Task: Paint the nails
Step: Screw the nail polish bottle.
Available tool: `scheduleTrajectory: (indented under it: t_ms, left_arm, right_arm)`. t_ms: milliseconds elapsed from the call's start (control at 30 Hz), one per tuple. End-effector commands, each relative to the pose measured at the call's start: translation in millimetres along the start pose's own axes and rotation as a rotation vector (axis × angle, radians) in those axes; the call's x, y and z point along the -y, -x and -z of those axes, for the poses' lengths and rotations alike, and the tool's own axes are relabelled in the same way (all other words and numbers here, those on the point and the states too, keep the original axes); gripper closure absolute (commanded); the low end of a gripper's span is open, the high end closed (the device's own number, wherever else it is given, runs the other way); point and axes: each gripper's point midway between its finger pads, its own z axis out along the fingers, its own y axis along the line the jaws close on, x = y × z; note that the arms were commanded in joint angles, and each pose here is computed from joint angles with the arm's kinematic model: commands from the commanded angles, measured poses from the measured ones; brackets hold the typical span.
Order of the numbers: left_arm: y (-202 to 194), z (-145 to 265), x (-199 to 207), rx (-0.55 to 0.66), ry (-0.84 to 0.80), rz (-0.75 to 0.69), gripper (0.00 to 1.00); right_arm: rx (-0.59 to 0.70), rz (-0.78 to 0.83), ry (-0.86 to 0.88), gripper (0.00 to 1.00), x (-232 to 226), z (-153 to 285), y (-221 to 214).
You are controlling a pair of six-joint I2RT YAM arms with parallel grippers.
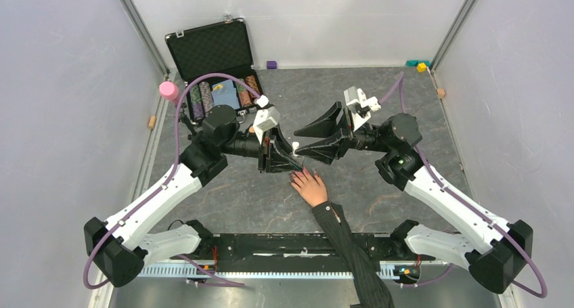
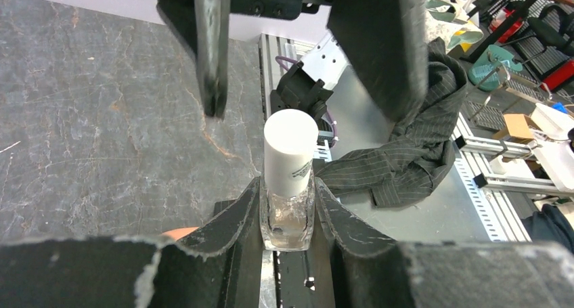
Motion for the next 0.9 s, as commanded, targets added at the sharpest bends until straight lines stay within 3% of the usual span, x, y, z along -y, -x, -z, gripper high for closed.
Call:
scheduleTrajectory:
  t_ms: [0,700,867]
  left_arm:
    - [19,0,10,0.034,-0.035,-0.04,0.98]
    - [17,2,-5,0.028,0.055,-0.041,0.98]
    - [17,4,-21,0.031,0.151,-0.043,0.98]
  right_arm:
    - [-0.006,-0.023,0.033,0.46,-2,-3,-2]
    - [-0.089,-0.085,0.03,0.69,3,-2,-26]
    - [-0.092,-0.076,0.027,0.92,3,-1,-26]
